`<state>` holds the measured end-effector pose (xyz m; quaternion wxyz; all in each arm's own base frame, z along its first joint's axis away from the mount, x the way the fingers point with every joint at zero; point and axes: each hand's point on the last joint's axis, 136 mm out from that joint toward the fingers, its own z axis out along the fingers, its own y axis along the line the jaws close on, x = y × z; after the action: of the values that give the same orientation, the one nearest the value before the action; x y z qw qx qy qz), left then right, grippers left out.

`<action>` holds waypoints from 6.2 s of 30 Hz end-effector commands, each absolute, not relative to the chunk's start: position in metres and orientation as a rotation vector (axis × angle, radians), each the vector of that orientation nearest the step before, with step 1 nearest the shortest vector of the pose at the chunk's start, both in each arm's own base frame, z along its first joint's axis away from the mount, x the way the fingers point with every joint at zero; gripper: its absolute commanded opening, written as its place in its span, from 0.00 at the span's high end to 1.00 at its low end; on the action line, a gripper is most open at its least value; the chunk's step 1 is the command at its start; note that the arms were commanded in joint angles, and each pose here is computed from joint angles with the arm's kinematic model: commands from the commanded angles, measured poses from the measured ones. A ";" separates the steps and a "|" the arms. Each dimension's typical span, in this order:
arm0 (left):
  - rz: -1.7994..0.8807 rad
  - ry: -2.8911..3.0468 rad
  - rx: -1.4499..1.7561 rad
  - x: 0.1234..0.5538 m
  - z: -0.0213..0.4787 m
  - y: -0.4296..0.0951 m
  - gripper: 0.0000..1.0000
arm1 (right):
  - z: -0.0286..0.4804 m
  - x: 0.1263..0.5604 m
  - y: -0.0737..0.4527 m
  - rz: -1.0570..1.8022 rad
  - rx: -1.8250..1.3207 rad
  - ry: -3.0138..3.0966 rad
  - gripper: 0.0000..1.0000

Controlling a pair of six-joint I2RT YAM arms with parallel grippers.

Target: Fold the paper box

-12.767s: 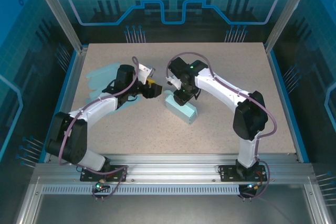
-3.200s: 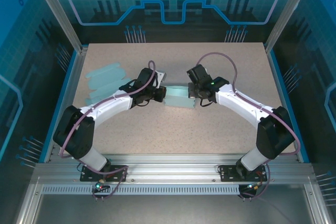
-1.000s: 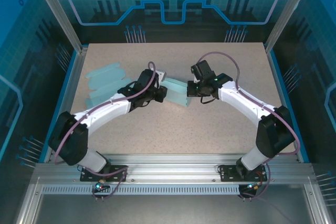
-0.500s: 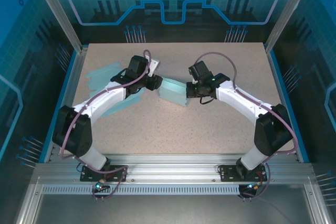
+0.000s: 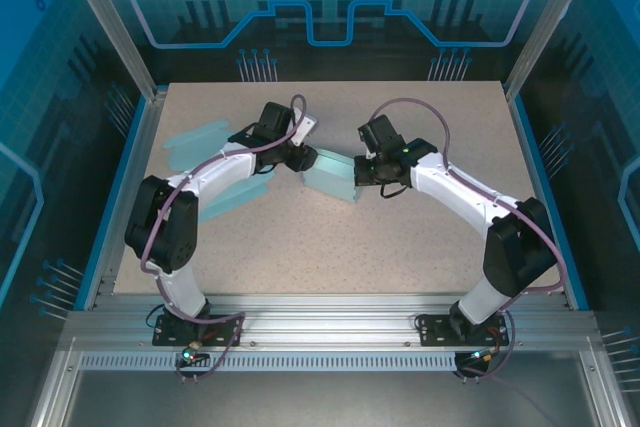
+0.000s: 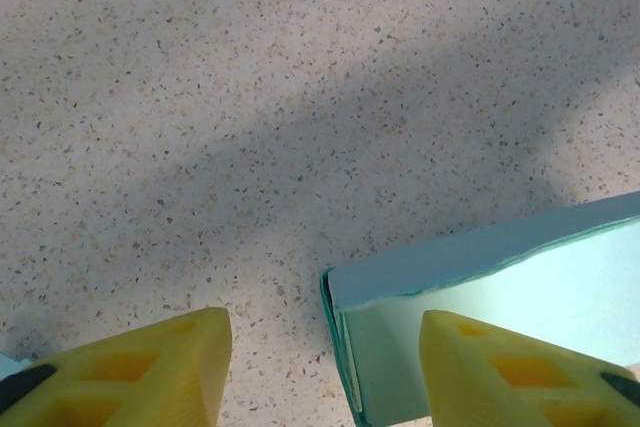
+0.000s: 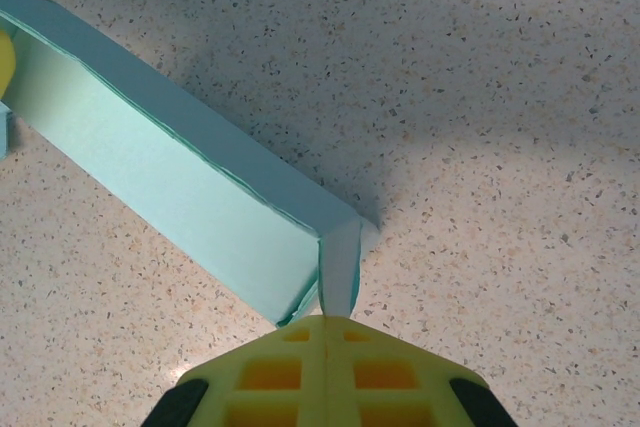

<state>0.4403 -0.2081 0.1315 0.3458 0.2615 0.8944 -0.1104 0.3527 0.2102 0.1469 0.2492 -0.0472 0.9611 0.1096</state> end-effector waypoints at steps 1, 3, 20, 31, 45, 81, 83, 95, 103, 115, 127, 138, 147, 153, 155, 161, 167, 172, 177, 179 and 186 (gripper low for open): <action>-0.319 2.340 0.712 0.441 0.122 -0.212 0.50 | 0.153 0.356 0.216 0.289 -0.159 2.607 1.00; -0.338 2.353 0.712 0.438 0.115 -0.214 0.53 | 0.153 0.357 0.216 0.287 -0.151 2.607 1.00; -0.312 2.388 0.698 0.429 0.089 -0.217 0.66 | 0.158 0.368 0.246 0.510 -0.059 2.576 1.00; -0.265 2.402 0.676 0.427 0.086 -0.216 0.67 | 0.142 0.365 0.239 0.443 -0.061 2.622 1.00; -0.277 2.361 0.598 0.429 0.118 -0.213 0.58 | 0.116 0.351 0.220 0.307 -0.084 2.693 1.00; -0.133 2.262 0.792 0.439 0.171 -0.195 0.65 | 0.168 0.343 0.209 0.270 -0.093 2.610 0.50; -0.132 2.274 0.808 0.440 0.168 -0.193 0.64 | 0.169 0.346 0.207 0.239 -0.085 2.615 0.50; -0.155 2.352 0.879 0.444 0.142 -0.197 0.64 | 0.158 0.373 0.221 0.186 -0.082 2.632 0.58; -0.174 2.378 0.830 0.448 0.137 -0.199 0.81 | 0.143 0.383 0.217 0.076 -0.078 2.653 0.68; -0.303 2.415 0.700 0.439 0.144 -0.213 1.00 | 0.129 0.387 0.213 0.005 -0.089 2.666 0.97; -0.492 2.451 0.501 0.424 0.159 -0.225 1.00 | 0.124 0.382 0.216 -0.047 -0.137 2.660 1.00; -0.567 2.458 0.446 0.417 0.171 -0.229 1.00 | 0.118 0.380 0.218 -0.117 -0.182 2.660 1.00; -0.628 2.478 0.424 0.416 0.175 -0.231 1.00 | 0.112 0.378 0.216 -0.155 -0.200 2.667 1.00; -0.691 2.476 0.408 0.418 0.181 -0.233 1.00 | 0.110 0.379 0.216 -0.186 -0.218 2.667 1.00; -0.708 2.479 0.402 0.418 0.181 -0.236 1.00 | 0.108 0.378 0.217 -0.199 -0.224 2.668 1.00; -0.723 2.482 0.360 0.419 0.180 -0.236 1.00 | 0.104 0.378 0.221 -0.217 -0.244 2.668 1.00; -0.748 2.480 0.336 0.420 0.179 -0.238 1.00 | 0.103 0.377 0.223 -0.258 -0.267 2.663 1.00; -0.721 2.496 0.338 0.420 0.172 -0.235 1.00 | 0.102 0.376 0.223 -0.257 -0.266 2.664 1.00; -0.621 2.534 0.343 0.416 0.148 -0.223 1.00 | 0.103 0.376 0.226 -0.233 -0.263 2.666 1.00; -0.568 2.547 0.348 0.413 0.135 -0.218 1.00 | 0.104 0.376 0.229 -0.207 -0.257 2.667 1.00; -0.389 2.539 0.377 0.404 0.103 -0.210 1.00 | 0.103 0.370 0.233 -0.117 -0.207 2.671 1.00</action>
<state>0.4116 -0.2062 0.1177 0.2666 0.1234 0.9416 -0.1648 0.3954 0.2137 0.1294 0.2792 -0.0507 0.9555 -0.0803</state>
